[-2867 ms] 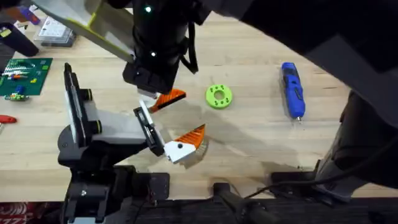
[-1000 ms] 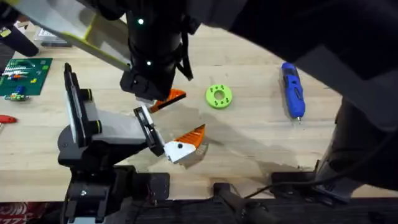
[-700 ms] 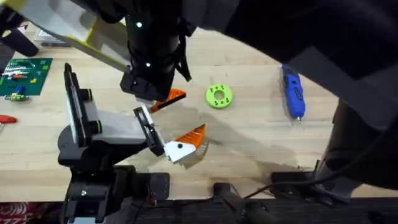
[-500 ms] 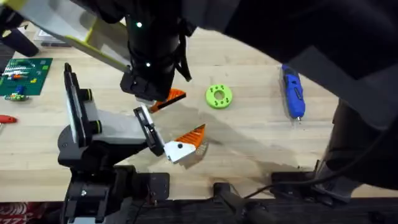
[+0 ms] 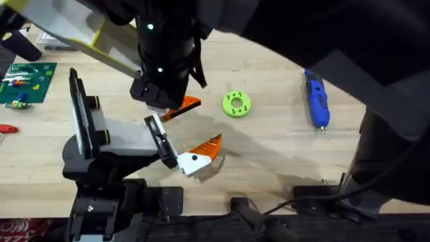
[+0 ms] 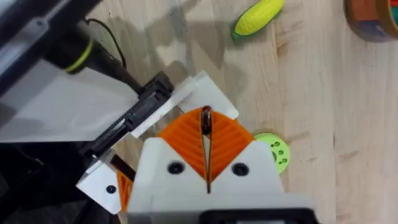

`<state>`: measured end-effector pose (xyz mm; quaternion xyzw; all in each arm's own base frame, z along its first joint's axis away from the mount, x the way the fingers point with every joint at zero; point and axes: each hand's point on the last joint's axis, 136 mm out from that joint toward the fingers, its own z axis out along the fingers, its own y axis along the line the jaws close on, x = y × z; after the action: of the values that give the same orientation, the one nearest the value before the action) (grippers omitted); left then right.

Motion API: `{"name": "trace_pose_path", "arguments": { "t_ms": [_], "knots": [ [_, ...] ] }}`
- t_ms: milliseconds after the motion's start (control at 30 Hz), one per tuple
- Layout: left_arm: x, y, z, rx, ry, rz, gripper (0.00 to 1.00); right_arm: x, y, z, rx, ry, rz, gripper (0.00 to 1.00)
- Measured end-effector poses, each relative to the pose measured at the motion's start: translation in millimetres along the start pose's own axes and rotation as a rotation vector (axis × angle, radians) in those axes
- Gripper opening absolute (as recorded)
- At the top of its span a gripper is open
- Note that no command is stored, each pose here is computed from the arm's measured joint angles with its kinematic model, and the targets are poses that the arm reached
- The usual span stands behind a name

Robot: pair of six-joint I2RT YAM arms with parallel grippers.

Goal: Pick up the gripper from the table and insert it into the empty holder that is missing its gripper. Then pick up a screw, insert it into the mounting hole, and use the screwdriver to tighten it. Finally, clean up the table by picking up the vegetable and placing it into the bucket.

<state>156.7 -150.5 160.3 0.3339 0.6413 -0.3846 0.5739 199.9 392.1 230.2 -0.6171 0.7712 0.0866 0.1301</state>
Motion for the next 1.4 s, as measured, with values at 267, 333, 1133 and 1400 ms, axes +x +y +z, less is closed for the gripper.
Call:
{"name": "trace_pose_path", "arguments": {
  "t_ms": [267, 333, 1133, 1400],
  "knots": [
    [0.0, 0.0, 0.0, 0.000, 0.000, 0.000, 0.990, 0.6, -0.3, 8.4, -0.005, 0.019, 0.001, 0.010],
    [-0.1, 0.1, 0.0, -0.001, 0.000, -0.003, 0.990, 1.0, -0.5, 13.2, -0.008, 0.030, 0.002, 0.011],
    [0.0, 0.0, 0.0, 0.000, 0.000, -0.004, 0.990, -5.0, -2.9, 18.9, -0.004, 0.015, -0.001, 0.010],
    [0.0, 0.1, 0.0, 0.000, 0.000, -0.004, 0.990, -4.9, -4.6, 18.8, -0.002, 0.014, -0.002, 0.011]
  ]
}}
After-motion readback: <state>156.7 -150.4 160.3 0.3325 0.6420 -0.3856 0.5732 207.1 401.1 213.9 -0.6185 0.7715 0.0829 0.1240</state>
